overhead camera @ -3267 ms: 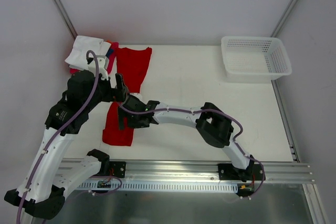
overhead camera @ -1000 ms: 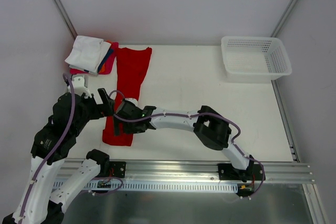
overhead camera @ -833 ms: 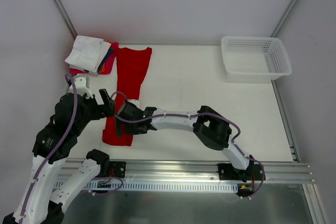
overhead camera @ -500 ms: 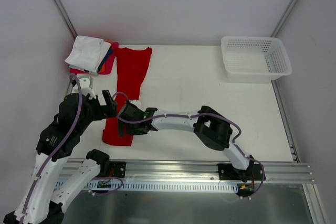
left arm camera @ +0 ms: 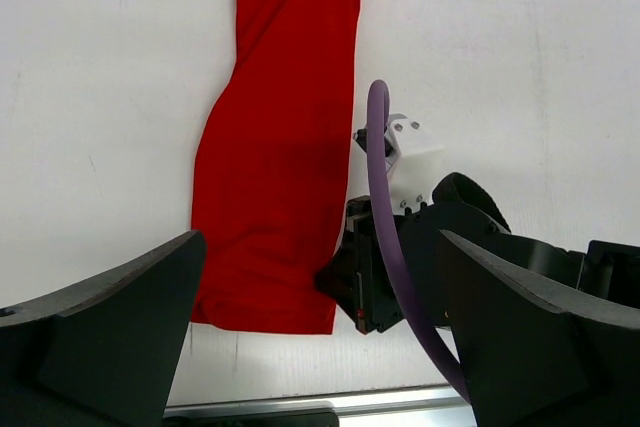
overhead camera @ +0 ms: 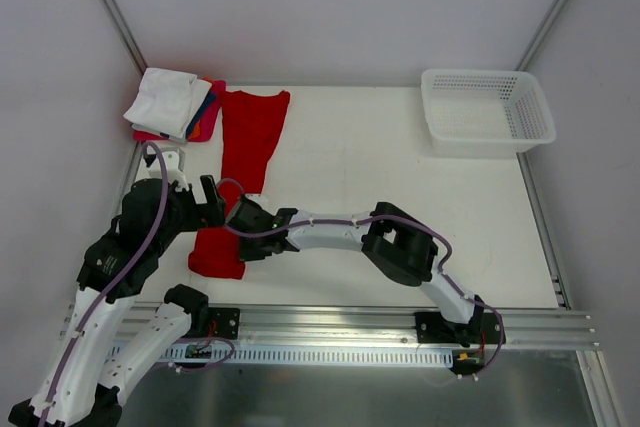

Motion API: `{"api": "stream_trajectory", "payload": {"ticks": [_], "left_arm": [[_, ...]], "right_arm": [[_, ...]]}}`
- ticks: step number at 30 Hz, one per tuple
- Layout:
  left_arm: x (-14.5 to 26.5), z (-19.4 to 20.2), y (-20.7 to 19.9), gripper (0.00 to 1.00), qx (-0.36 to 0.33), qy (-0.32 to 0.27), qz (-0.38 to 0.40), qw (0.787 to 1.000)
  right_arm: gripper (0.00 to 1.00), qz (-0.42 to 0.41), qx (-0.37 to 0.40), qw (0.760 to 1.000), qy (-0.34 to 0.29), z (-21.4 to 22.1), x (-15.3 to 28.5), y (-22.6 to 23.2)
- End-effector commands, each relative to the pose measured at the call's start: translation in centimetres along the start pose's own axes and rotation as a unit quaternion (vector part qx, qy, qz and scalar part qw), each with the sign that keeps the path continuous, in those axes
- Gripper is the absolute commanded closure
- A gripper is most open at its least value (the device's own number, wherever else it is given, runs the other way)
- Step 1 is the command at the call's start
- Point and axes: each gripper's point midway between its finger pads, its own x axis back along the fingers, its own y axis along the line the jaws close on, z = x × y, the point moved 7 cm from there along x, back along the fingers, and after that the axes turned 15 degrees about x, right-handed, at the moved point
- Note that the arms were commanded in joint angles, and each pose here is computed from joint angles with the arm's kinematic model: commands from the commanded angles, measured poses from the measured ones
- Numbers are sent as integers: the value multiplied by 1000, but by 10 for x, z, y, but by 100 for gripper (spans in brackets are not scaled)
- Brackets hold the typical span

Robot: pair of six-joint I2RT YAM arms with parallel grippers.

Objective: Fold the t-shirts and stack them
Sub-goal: Rotate the tshirt 90 degrees

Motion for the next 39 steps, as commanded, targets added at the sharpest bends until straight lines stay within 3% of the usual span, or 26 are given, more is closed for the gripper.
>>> {"api": "stream_trajectory", "payload": {"ticks": [1,7,14,20,28,35,39], "left_arm": [[-5,-3,2,1,-4,-15,-6,1000],[-23,3,8,1,-6,12,-61,998],[-22,9,2,1,6,29,-28,999],[-41,36,-12,1,10,131,19,991],[-53,59,-37,1,81,206,109,969],[-61,104,-23,1,169,268,71,946],[-59,118,-12,6,194,250,39,948]], "right_arm": [[99,17,1,1000,25,18,-13,-12],[100,31,4,999,29,25,-14,-24],[100,51,-25,998,27,35,-4,-70],[100,85,-49,995,7,35,22,-114],[100,102,-58,993,5,42,31,-133],[100,104,-57,993,0,42,38,-137],[99,110,-61,992,-13,41,50,-143]]}}
